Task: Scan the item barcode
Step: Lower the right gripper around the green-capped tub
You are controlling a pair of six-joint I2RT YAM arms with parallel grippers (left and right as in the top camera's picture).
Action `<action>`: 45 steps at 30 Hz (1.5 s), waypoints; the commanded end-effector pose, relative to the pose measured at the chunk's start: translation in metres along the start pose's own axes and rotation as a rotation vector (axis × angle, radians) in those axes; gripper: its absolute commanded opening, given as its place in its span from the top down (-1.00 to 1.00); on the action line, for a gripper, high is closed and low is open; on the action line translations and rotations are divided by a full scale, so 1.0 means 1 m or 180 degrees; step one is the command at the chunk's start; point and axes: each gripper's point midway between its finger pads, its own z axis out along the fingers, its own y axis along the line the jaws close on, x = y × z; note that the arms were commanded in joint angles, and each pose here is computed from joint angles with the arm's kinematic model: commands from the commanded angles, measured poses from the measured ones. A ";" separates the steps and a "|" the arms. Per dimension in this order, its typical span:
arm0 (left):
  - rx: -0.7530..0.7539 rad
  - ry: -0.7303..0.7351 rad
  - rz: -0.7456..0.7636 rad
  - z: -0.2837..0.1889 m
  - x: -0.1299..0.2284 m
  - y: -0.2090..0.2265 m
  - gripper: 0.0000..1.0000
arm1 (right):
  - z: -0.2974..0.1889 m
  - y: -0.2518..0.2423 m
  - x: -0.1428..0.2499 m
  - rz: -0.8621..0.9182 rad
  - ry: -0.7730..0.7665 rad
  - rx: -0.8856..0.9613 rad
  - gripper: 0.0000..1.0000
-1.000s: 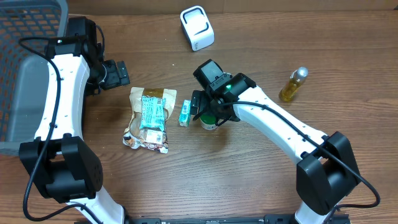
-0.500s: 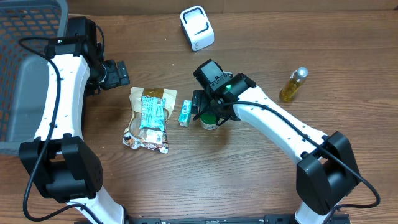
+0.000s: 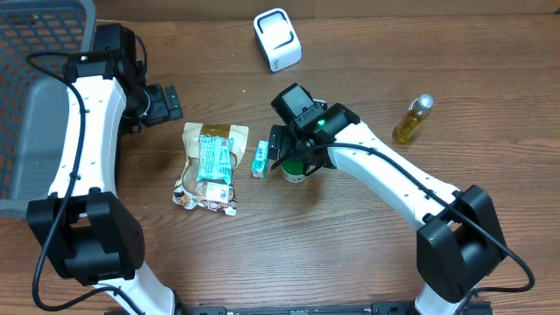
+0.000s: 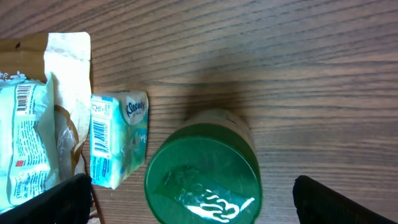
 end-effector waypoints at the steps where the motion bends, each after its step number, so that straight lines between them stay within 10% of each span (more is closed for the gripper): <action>1: 0.0029 -0.0001 0.0069 -0.001 0.002 -0.004 -0.99 | 0.009 -0.003 0.008 -0.0035 -0.0004 0.0049 -1.00; 45: 0.0028 -0.0001 0.0069 -0.001 0.002 -0.004 -0.99 | 0.019 -0.043 0.003 -0.0062 -0.0273 0.0623 -1.00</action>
